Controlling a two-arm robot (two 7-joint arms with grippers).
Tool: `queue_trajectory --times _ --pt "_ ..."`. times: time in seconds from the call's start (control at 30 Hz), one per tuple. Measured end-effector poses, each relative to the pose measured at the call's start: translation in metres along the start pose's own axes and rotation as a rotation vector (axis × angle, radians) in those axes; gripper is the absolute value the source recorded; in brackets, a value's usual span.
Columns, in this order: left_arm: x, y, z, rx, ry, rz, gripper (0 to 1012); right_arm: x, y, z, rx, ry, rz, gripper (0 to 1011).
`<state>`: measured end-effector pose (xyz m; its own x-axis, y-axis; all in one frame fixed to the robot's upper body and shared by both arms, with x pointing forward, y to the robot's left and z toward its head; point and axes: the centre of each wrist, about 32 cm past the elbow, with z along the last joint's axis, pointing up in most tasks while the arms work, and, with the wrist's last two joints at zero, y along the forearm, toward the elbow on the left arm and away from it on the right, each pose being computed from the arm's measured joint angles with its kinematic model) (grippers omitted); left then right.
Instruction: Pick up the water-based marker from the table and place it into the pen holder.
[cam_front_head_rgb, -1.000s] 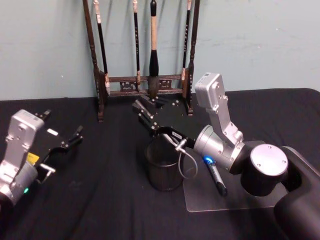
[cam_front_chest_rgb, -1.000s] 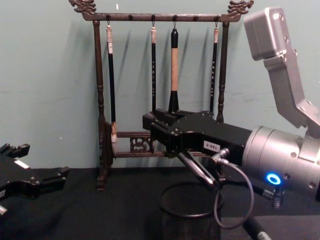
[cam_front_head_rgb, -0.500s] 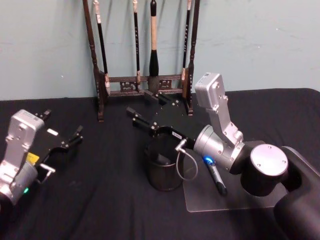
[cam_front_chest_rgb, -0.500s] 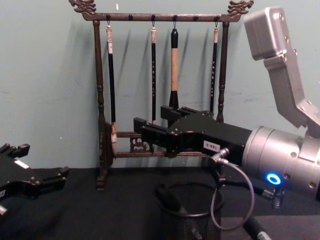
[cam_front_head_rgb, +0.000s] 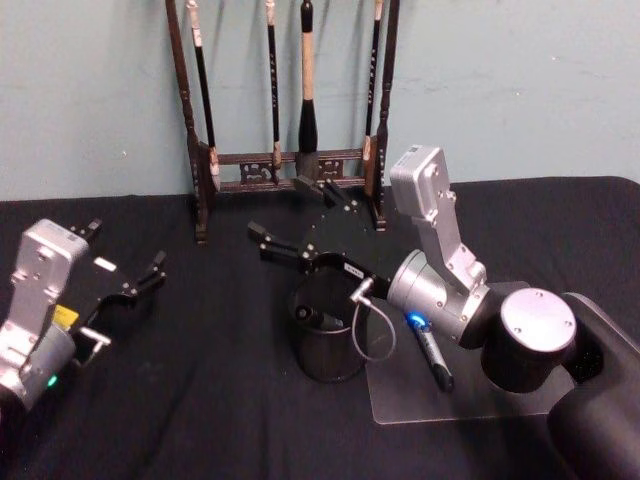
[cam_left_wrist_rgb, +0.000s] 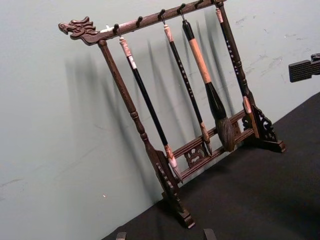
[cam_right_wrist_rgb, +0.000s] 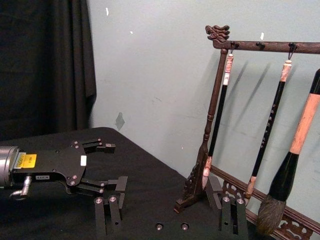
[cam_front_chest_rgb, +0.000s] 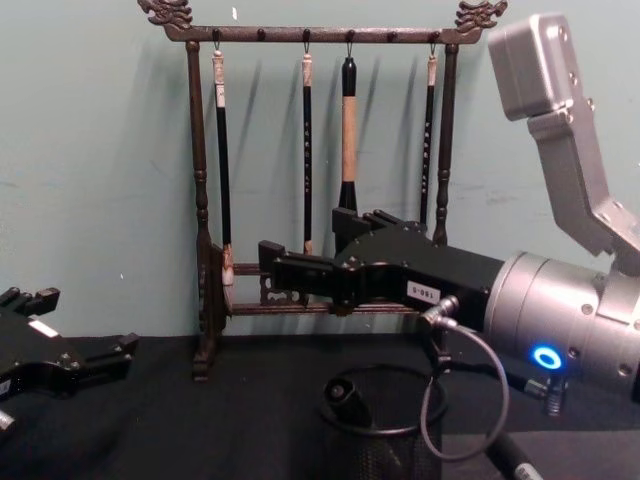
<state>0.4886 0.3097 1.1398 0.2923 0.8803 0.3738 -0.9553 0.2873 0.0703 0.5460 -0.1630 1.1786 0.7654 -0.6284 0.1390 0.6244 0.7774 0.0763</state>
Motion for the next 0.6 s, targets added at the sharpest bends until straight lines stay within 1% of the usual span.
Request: queue_trajectory --times 0.17,0.27,0.33,0.4,0.43,0.53,0.6 --pt "0.0 0.0 0.0 0.0 0.0 0.0 1001 0.0 0.0 0.0 0.0 0.0 0.0 1003" --pt "0.0 0.0 0.0 0.0 0.0 0.0 1001 0.001 -0.001 0.001 -0.012 0.005 -0.007 1002" --pt "0.0 0.0 0.0 0.0 0.0 0.0 1001 0.005 -0.006 0.007 -0.052 0.018 -0.047 1002" --pt "0.0 0.0 0.0 0.0 0.0 0.0 1001 0.006 -0.011 0.014 -0.076 0.026 -0.084 1002" --pt "0.0 0.0 0.0 0.0 0.0 0.0 1001 0.006 -0.011 0.014 -0.076 0.026 -0.084 1002" --pt "0.0 0.0 0.0 0.0 0.0 0.0 1001 0.007 -0.019 0.025 -0.112 0.033 -0.152 1003" --pt "0.0 0.0 0.0 0.0 0.0 0.0 1001 0.005 -0.025 0.035 -0.153 0.034 -0.211 1002"
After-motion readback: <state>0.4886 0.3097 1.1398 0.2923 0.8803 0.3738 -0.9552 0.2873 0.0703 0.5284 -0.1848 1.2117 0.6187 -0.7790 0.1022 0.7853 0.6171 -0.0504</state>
